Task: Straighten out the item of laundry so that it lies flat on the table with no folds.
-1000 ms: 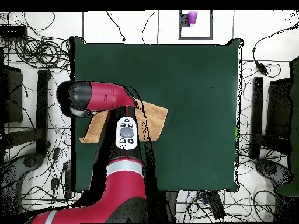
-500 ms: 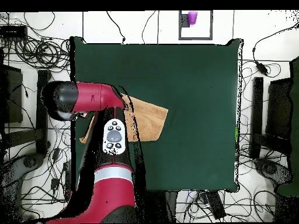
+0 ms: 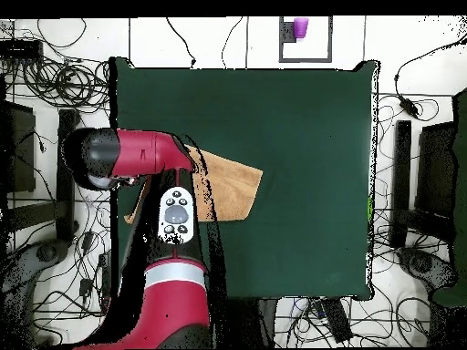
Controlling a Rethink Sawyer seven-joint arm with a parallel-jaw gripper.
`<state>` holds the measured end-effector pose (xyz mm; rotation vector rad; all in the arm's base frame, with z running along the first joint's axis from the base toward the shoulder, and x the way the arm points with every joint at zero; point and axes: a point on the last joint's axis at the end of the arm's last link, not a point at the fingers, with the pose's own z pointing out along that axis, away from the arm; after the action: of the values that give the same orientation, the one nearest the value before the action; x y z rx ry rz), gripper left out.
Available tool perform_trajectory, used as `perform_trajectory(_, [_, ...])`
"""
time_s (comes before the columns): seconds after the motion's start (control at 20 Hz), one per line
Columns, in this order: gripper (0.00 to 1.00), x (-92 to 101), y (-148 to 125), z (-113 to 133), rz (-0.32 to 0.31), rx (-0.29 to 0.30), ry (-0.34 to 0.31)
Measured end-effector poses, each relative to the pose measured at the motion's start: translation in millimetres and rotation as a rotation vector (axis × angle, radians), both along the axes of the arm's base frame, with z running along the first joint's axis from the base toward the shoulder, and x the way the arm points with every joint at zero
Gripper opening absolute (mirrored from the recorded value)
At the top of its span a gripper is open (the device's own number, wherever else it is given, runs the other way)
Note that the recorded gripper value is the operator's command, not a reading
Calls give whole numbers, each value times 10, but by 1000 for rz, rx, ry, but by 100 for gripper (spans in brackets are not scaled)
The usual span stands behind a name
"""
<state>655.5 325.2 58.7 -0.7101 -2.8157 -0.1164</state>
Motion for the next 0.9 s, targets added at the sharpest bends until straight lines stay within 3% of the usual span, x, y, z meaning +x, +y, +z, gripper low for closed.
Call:
perform_trajectory(0.5, [100,-95,-110,-34,-10,-9,26])
perform_trajectory(0.9, [100,-226,-387,-34,-42,-21,68])
